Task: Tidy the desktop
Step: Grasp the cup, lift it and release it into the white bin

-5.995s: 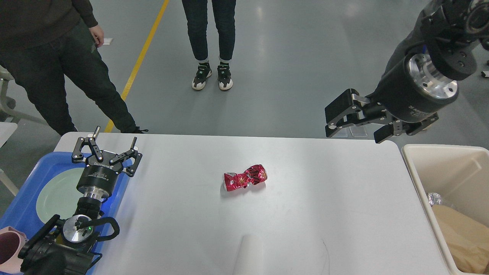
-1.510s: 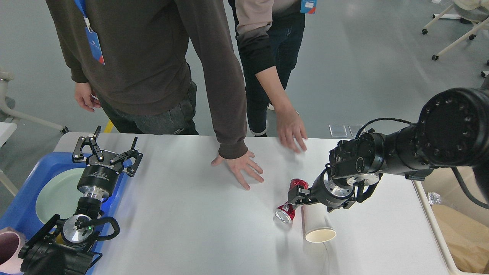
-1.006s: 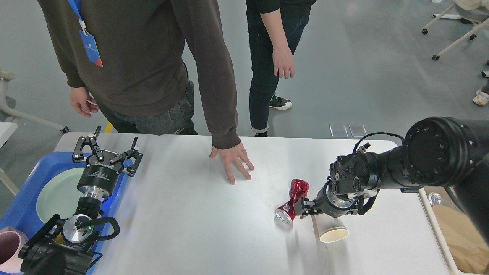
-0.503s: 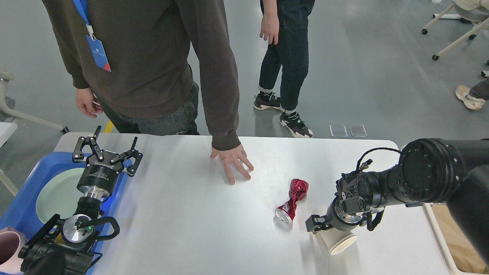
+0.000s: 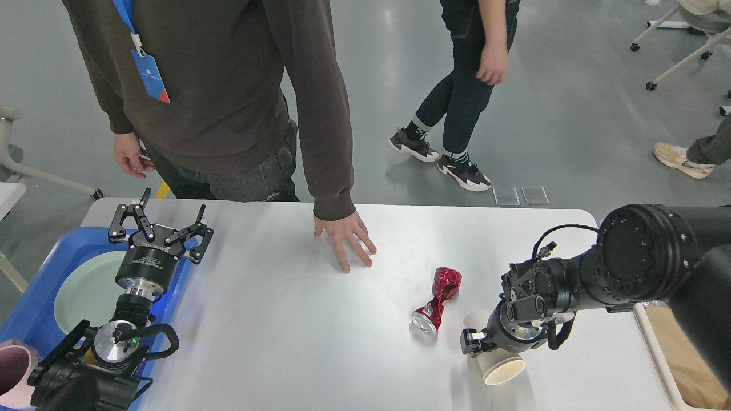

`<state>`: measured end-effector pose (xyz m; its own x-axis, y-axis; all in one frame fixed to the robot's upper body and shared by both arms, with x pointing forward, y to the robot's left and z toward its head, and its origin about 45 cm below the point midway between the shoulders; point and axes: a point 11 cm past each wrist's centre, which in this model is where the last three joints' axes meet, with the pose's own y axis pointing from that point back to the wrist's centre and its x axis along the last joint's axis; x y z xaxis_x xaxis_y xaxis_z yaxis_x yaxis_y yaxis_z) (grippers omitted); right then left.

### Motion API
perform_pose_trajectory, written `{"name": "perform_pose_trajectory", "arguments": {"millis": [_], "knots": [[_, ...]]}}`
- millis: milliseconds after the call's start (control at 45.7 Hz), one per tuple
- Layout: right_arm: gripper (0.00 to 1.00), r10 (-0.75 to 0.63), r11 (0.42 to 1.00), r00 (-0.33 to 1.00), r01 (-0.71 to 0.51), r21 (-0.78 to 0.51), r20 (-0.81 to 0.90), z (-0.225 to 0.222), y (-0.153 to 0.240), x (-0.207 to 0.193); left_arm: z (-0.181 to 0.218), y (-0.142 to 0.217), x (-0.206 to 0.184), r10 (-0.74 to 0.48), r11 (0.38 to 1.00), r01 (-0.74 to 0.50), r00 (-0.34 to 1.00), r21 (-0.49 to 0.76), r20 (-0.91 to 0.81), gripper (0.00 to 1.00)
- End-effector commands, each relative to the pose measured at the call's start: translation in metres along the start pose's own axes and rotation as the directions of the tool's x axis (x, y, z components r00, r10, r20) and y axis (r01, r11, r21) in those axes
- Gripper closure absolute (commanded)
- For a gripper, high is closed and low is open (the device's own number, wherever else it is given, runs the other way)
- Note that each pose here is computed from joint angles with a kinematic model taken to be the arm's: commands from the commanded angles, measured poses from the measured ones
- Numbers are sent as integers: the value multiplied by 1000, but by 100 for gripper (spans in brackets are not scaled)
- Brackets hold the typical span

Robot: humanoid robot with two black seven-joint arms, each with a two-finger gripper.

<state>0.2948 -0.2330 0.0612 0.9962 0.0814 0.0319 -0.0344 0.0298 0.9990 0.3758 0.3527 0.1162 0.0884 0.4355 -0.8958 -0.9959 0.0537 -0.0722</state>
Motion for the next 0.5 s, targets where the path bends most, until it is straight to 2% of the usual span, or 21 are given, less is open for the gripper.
{"name": "perform_pose_trajectory", "arguments": {"millis": [0, 175, 306, 372, 481], "knots": [[100, -12, 1000, 1000, 12, 3, 9, -1, 1, -3, 0, 0, 0, 0, 1000, 0, 1000, 0, 0, 4], [100, -20, 1000, 994, 18, 17, 106, -1, 9, 2, 0, 0, 0, 0, 1000, 0, 1000, 0, 0, 4], [100, -3, 1000, 987, -1, 29, 161, 4, 29, 12, 0, 0, 0, 0, 1000, 0, 1000, 0, 0, 4], [100, -7, 999, 982, -1, 39, 191, 5, 49, 17, 0, 0, 0, 0, 1000, 0, 1000, 0, 0, 4], [100, -21, 998, 972, 5, 68, 234, -3, 106, 28, 0, 0, 0, 0, 1000, 0, 1000, 0, 0, 4]]}}
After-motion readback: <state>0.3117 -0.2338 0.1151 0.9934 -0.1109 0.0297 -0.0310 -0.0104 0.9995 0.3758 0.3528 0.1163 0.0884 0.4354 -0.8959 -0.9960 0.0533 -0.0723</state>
